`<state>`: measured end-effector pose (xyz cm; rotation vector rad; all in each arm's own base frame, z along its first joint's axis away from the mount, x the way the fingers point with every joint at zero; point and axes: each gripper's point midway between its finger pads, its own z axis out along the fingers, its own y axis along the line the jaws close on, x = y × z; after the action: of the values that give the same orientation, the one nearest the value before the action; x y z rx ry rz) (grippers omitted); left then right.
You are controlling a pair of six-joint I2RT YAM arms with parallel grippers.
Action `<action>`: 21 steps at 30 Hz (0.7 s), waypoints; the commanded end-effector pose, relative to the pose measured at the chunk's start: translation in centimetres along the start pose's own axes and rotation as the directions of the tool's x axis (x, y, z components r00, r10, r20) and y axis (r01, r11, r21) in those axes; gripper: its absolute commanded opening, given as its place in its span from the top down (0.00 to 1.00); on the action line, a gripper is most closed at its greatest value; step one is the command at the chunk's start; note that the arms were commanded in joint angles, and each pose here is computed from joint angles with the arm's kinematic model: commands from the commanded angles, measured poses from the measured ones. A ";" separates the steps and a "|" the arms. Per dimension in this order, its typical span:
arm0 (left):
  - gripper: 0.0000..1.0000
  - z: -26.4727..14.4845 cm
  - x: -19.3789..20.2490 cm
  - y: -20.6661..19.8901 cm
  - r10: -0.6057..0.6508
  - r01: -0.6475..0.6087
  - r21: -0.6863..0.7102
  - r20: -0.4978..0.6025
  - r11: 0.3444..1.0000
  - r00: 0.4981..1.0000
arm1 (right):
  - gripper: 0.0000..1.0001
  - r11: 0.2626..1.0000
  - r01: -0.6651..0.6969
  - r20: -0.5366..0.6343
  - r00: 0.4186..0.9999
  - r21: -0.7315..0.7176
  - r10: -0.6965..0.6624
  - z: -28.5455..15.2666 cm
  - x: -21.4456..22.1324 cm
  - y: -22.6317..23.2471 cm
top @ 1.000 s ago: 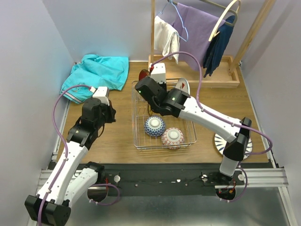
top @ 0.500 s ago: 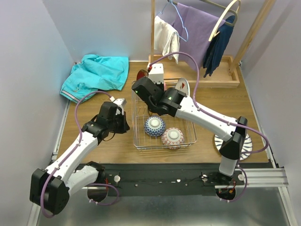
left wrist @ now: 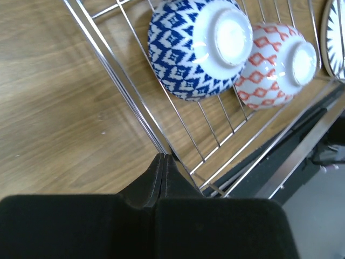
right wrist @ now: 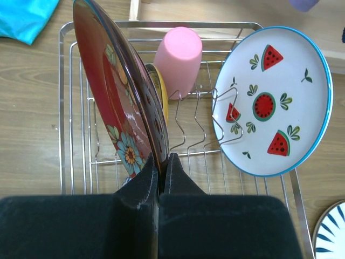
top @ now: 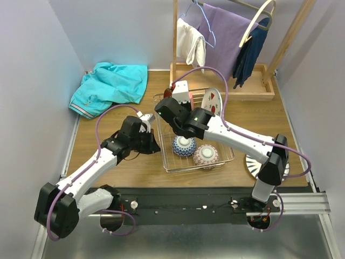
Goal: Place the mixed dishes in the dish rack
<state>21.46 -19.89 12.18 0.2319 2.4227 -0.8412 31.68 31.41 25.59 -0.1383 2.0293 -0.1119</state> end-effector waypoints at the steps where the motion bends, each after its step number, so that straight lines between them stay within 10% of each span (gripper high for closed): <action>1: 1.00 -0.2 -1.3 -4.5 0.042 -0.044 0.176 0.016 0.983 0.999 | 0.99 0.997 -0.071 0.124 0.990 0.034 0.066 -1.4 -3.2 -1.9; 21: 0.84 -4.5 -2.5 -0.8 -0.027 0.031 -0.044 0.102 0.999 0.994 | 0.99 0.991 -0.019 0.111 0.994 0.132 0.004 1.3 -1.3 -0.7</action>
<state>20.84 -19.17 16.19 0.2153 2.3638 -0.8230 32.79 30.39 25.17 -0.1656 1.9487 -0.2410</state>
